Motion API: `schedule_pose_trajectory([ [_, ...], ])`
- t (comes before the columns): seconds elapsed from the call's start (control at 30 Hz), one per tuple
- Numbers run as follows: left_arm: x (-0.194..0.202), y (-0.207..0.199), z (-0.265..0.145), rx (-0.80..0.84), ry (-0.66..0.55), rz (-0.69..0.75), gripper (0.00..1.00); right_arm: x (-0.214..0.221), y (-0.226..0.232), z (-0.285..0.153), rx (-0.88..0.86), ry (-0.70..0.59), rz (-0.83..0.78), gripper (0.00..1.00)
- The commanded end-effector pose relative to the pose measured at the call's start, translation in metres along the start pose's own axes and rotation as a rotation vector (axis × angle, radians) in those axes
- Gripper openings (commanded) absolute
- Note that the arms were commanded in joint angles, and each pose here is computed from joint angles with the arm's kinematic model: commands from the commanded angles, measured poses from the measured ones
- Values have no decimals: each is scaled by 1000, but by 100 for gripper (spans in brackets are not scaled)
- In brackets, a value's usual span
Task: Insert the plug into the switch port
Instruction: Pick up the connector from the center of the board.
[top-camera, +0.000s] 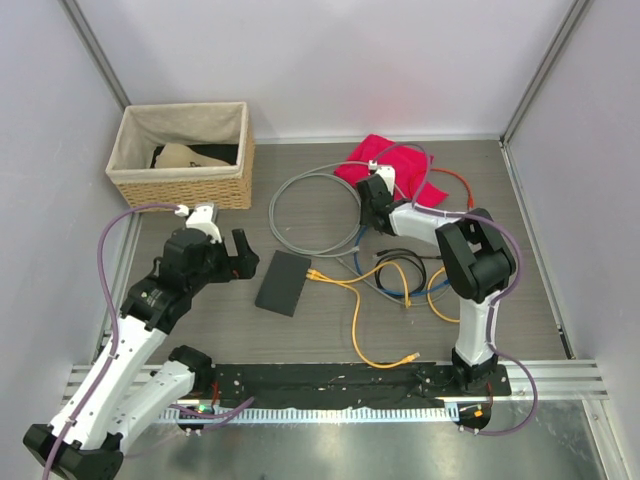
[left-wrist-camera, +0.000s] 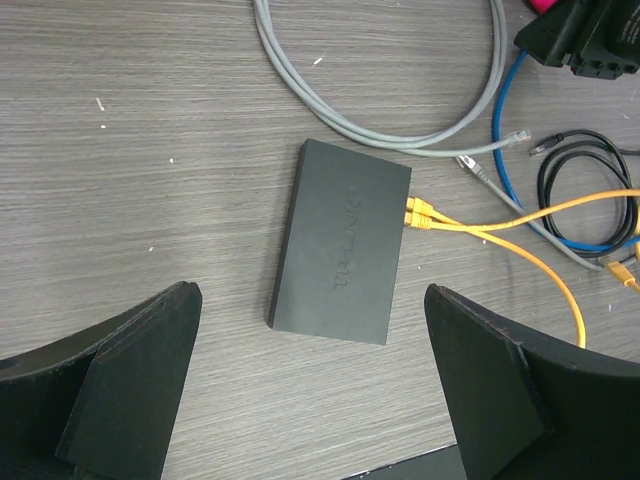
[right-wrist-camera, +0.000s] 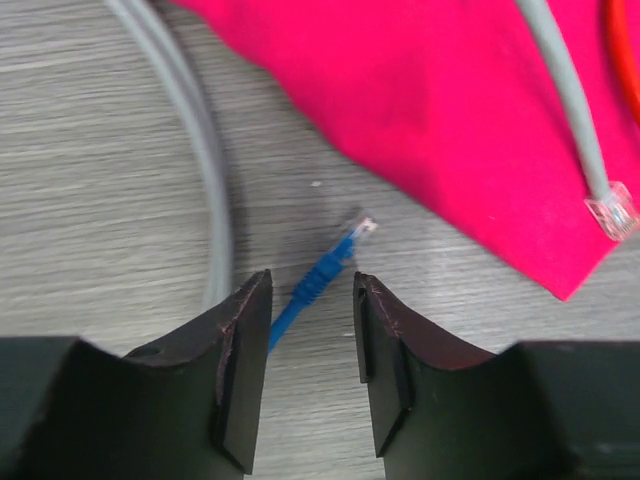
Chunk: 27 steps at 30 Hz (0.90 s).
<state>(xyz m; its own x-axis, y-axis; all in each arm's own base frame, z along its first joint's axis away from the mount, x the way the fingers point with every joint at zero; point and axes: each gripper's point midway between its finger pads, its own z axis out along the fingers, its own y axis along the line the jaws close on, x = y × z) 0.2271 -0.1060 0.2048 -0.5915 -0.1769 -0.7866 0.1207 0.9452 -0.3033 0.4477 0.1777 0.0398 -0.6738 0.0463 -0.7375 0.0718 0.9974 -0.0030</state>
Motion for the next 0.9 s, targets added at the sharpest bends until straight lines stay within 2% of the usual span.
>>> schedule_pose_trajectory([
  [0.0,0,1,0,3,1,-3,100,-23,-12,3,95,-80,86,43],
  [0.2,0,1,0,7,2,-7,99,0,-5,15,63,-5,67,35],
  [0.43,-1,2,-1,6,-5,-14,99,17,11,6,-23,77,54,35],
  [0.53,0,3,-1,6,-7,-15,99,24,8,4,-20,91,50,27],
  [0.67,0,3,-1,7,-5,-18,99,2,3,-17,-43,28,42,6],
  [0.77,0,3,0,6,-2,-21,99,-43,-5,-44,-68,-65,52,1],
  [0.8,0,3,0,6,-2,-22,99,-76,-9,-64,-84,-138,47,1],
  [0.87,0,4,0,5,-2,-25,99,-111,-27,-83,-64,-218,56,1],
])
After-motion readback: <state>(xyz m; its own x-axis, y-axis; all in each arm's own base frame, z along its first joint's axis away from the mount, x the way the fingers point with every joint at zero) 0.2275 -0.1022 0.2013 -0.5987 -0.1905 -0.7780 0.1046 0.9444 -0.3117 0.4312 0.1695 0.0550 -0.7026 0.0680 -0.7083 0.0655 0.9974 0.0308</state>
